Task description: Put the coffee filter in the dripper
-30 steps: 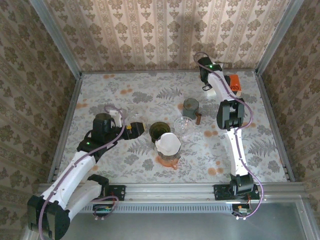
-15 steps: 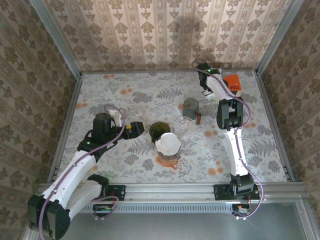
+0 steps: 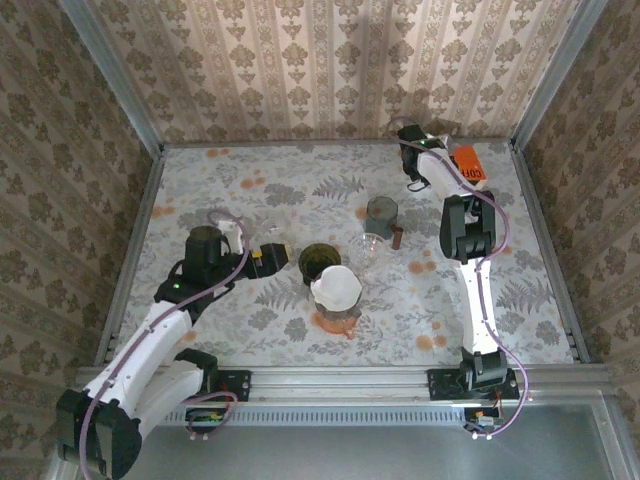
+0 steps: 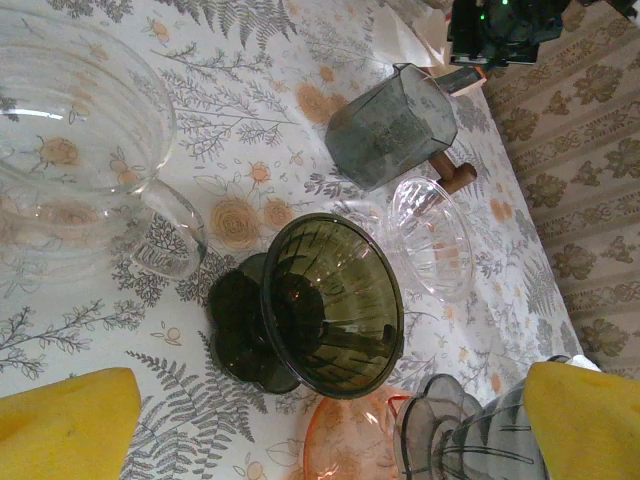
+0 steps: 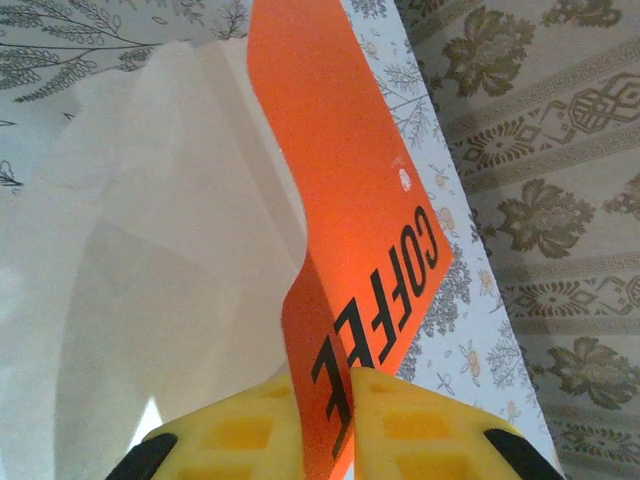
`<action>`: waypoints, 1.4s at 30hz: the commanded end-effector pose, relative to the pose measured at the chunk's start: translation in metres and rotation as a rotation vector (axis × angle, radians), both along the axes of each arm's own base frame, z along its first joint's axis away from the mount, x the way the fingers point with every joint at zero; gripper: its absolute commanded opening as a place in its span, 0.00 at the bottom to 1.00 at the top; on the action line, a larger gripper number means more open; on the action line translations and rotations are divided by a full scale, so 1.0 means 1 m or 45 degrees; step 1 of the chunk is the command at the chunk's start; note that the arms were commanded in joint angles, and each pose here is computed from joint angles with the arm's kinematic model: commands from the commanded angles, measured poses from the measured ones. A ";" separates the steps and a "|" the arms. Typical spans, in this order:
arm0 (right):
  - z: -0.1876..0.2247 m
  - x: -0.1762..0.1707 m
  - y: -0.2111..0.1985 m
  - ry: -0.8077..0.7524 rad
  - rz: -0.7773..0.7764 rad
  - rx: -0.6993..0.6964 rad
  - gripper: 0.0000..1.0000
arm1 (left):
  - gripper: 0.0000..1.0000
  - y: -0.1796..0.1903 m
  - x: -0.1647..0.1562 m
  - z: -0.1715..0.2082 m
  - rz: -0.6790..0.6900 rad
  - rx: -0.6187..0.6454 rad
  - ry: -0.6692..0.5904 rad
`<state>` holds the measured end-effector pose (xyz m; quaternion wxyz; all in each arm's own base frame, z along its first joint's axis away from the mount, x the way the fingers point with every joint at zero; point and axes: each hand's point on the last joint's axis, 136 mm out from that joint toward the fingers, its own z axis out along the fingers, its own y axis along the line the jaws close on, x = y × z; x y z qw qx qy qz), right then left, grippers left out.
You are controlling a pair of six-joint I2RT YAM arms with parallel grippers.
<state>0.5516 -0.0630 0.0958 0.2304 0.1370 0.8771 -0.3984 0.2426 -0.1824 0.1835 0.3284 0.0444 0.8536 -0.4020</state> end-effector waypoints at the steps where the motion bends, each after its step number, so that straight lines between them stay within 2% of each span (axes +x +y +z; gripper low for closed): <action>1: 0.024 0.000 0.000 -0.094 0.001 0.012 0.15 | 1.00 -0.002 -0.001 0.001 -0.010 -0.034 0.008; 12: 0.038 -0.026 0.001 -0.263 -0.005 0.092 0.08 | 1.00 -0.003 -0.002 0.002 -0.016 -0.041 0.015; 16: 0.042 -0.037 0.005 -0.366 0.008 0.173 0.07 | 1.00 -0.003 -0.002 0.001 -0.017 -0.042 0.021; 22: 0.041 -0.062 0.007 -0.495 0.007 0.237 0.06 | 1.00 -0.004 -0.003 -0.001 -0.019 -0.044 0.029; 31: 0.038 -0.094 0.006 -0.513 -0.054 0.306 0.06 | 1.00 -0.005 -0.003 -0.005 -0.018 -0.052 0.050; 42: 0.023 -0.138 0.018 -0.533 -0.231 0.455 0.06 | 1.00 -0.005 -0.006 -0.002 -0.019 -0.075 0.058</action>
